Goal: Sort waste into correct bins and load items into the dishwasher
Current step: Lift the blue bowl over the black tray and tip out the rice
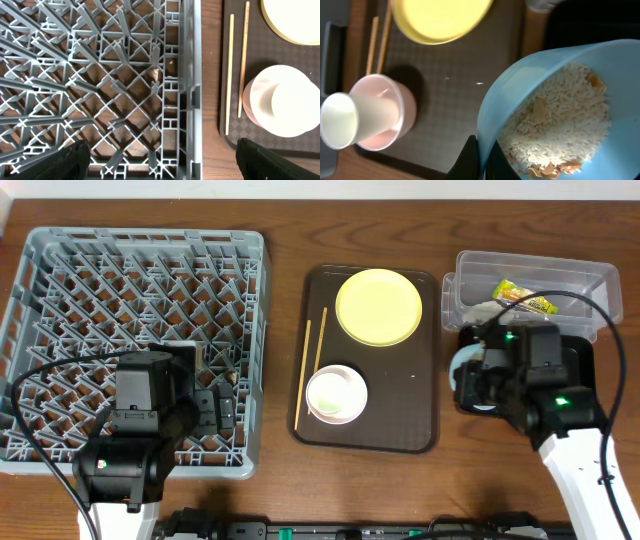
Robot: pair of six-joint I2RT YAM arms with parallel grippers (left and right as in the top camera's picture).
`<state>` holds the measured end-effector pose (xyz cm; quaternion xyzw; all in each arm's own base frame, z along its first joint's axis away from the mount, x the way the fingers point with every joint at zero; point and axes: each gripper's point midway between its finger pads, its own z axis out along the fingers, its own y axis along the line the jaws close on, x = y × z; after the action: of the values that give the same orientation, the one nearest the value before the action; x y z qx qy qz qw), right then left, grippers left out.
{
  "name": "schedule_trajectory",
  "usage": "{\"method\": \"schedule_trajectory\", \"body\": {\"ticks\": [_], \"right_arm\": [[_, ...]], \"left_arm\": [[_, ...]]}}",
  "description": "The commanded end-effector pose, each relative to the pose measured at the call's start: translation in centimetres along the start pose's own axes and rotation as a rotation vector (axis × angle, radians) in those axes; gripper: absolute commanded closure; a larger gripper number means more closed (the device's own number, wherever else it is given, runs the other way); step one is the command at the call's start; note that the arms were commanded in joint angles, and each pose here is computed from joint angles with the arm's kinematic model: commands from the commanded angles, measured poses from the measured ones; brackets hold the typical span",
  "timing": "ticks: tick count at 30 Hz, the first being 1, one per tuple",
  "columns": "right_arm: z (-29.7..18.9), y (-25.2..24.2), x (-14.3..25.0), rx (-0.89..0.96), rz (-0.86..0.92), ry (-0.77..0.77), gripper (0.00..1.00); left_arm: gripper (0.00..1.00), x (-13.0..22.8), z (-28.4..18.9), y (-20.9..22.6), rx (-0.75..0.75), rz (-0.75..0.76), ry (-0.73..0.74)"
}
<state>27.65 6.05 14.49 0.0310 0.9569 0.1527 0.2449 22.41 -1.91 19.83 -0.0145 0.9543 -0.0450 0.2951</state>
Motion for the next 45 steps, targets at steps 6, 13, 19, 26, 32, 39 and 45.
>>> {"method": "schedule_trajectory", "body": {"ticks": [6,13,19,26,32,39,45], "right_arm": [[-0.7,-3.8,-1.4,-0.014,0.039,-0.037,0.99],[0.4,-5.5,-1.7,-0.132,0.085,-0.011,0.99],[1.1,-5.1,-2.6,-0.291,0.073,-0.038,0.99],[0.6,-4.9,-3.8,-0.441,0.126,-0.095,0.99],[-0.9,-6.2,-4.7,-0.544,0.216,-0.164,0.99],[-1.8,-8.2,-5.4,-0.613,0.300,-0.227,0.99],[-1.9,-9.2,-5.9,-0.686,0.340,-0.267,0.99]], "left_arm": [[0.05,-0.6,-0.6,-0.2,0.012,-0.005,-0.018],[0.05,-0.5,-0.6,-0.2,0.012,-0.005,-0.015],[0.05,-0.4,-0.6,-0.2,0.012,-0.006,-0.012],[0.05,-0.2,-0.6,-0.2,0.011,-0.006,-0.005],[0.05,-0.2,-0.6,-0.2,0.011,-0.006,-0.004],[0.05,-0.2,-0.6,-0.2,0.011,-0.006,-0.004],[0.05,-0.2,-0.6,-0.2,0.011,-0.006,-0.005]]}}
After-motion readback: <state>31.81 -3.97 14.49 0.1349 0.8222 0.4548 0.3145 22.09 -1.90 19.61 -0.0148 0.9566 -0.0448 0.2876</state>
